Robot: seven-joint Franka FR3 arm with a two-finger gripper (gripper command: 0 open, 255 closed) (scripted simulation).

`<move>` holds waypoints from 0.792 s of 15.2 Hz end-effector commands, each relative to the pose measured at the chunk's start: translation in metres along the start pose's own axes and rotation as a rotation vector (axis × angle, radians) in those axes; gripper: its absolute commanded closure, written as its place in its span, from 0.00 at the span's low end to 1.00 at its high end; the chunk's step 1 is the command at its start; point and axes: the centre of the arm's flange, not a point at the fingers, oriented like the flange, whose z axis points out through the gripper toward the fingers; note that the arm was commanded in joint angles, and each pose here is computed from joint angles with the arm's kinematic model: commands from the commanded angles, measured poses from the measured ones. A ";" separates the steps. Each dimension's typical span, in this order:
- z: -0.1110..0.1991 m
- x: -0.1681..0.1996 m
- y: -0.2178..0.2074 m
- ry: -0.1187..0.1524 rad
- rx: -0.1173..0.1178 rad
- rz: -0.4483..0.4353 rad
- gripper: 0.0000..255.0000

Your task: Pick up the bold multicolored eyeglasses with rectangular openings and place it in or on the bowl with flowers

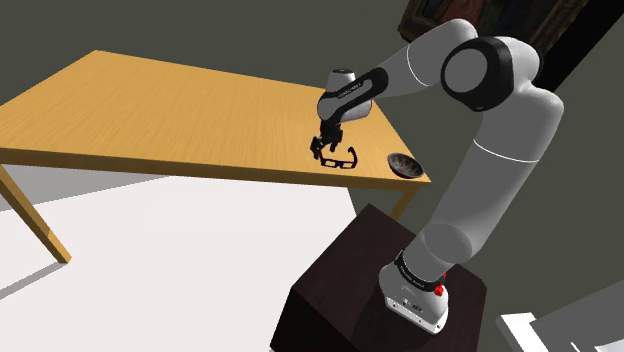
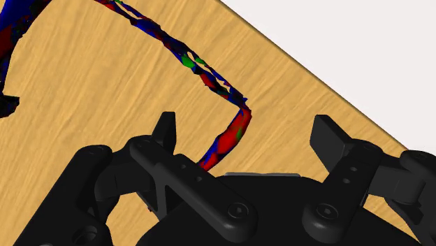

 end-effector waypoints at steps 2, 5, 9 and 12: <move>0.019 0.001 0.001 0.001 0.000 0.000 0.00; 0.019 0.001 0.001 0.001 0.000 0.000 0.00; 0.019 0.001 0.001 0.001 0.000 0.000 0.00; 0.019 0.001 0.001 0.000 0.000 0.000 1.00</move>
